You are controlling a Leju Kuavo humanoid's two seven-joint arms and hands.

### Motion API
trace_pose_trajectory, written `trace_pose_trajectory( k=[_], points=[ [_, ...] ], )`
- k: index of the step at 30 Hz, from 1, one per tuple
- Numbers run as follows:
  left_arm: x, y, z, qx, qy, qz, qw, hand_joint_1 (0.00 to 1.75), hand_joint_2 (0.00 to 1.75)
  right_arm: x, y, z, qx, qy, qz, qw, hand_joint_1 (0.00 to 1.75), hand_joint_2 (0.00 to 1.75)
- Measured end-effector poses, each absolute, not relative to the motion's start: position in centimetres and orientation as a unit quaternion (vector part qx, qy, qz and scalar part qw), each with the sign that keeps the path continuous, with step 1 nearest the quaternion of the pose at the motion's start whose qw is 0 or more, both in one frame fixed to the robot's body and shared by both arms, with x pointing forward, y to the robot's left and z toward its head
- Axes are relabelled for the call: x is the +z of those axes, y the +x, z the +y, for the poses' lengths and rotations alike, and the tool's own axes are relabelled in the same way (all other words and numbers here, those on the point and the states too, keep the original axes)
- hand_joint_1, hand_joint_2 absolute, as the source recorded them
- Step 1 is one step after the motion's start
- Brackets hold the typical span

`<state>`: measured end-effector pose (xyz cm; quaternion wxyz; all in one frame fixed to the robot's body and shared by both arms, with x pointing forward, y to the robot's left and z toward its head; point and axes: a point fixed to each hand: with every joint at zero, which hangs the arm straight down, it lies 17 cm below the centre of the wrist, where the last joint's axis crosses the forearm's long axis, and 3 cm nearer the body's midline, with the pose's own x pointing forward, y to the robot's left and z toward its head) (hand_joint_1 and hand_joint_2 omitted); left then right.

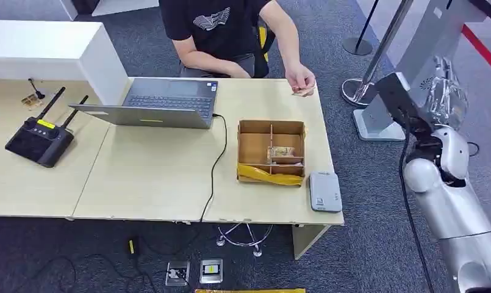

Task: Pass the card to the sensor for recognition and then transmit it.

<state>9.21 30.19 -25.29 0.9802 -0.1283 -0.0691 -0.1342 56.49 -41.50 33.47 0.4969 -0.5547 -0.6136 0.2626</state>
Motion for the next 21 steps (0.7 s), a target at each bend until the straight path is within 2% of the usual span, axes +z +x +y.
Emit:
trace_pose_trajectory(
  k=[7, 21],
  points=[
    [-25.4, 8.3, 29.9, -0.126, -0.132, -0.066, 0.981, 0.00, 0.00, 34.8, 55.5, -29.3, 0.329, -0.492, -0.691, 0.414, 0.00, 1.75],
    [-25.4, 8.4, 29.3, -0.119, -0.137, -0.068, 0.981, 0.00, 0.00, 32.6, 54.9, -19.4, 0.411, -0.443, -0.712, 0.358, 0.00, 1.75]
  ],
)
